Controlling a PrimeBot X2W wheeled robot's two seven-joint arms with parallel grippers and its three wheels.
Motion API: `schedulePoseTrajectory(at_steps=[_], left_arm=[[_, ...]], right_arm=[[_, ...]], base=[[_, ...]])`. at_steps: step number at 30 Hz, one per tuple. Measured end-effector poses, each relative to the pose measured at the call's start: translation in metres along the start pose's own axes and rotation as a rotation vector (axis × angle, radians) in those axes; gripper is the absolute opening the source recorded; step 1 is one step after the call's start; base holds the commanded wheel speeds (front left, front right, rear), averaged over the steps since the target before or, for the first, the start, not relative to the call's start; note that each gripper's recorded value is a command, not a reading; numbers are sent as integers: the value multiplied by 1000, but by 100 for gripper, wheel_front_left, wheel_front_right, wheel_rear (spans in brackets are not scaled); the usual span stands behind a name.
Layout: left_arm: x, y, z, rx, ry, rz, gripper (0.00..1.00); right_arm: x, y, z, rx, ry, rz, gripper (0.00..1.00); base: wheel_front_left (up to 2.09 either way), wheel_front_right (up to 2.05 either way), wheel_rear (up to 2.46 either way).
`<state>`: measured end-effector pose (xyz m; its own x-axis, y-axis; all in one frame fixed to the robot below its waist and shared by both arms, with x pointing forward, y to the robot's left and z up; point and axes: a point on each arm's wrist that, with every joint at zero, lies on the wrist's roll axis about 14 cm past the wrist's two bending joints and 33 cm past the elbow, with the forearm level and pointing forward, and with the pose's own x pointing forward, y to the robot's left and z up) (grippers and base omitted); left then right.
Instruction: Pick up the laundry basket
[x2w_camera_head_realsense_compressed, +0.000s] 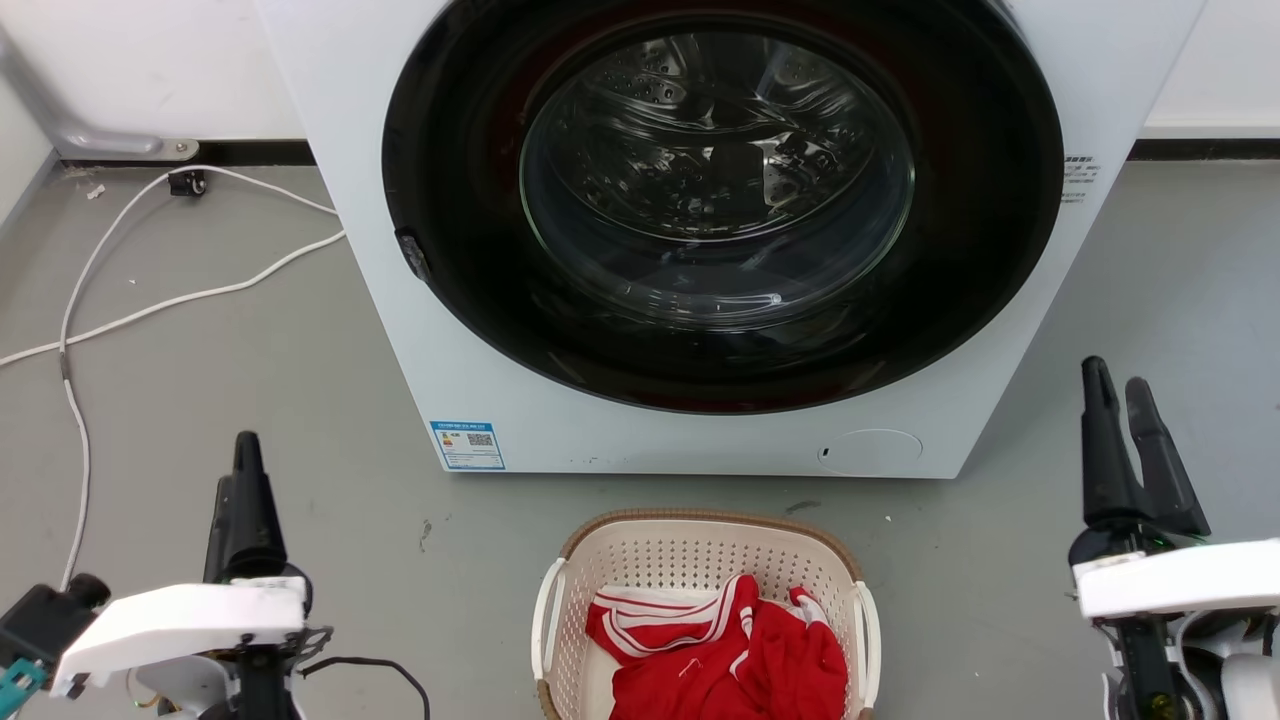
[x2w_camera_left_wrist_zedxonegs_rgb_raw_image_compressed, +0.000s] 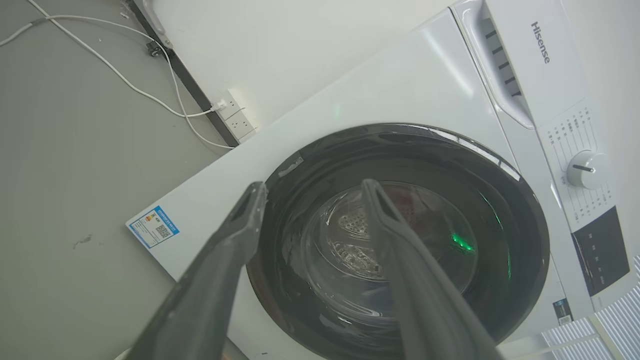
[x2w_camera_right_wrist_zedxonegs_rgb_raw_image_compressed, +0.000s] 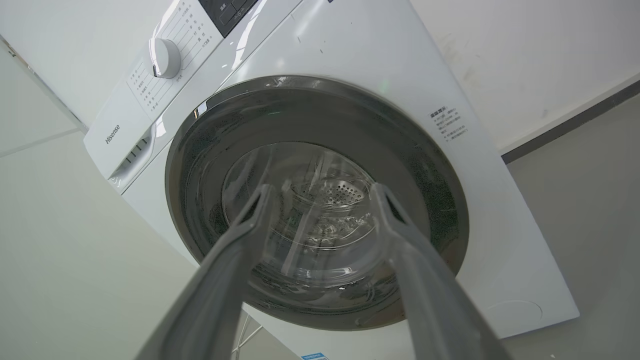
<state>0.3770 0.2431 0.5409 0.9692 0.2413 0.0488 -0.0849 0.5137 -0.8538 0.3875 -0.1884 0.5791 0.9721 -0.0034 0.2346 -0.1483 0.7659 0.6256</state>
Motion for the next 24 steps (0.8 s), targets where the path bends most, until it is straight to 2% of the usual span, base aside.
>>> schedulePoseTrajectory(at_steps=[9, 24], left_arm=[[-5, -30, -14, 226, 11, -104, 100], [-19, -60, -48, 547, 44, -272, 100]], right_arm=[[2, 24, -2, -218, -2, 85, 100], [-6, 21, -14, -409, 21, 99, 100]], base=[[0, 0, 0], [0, 0, 0]])
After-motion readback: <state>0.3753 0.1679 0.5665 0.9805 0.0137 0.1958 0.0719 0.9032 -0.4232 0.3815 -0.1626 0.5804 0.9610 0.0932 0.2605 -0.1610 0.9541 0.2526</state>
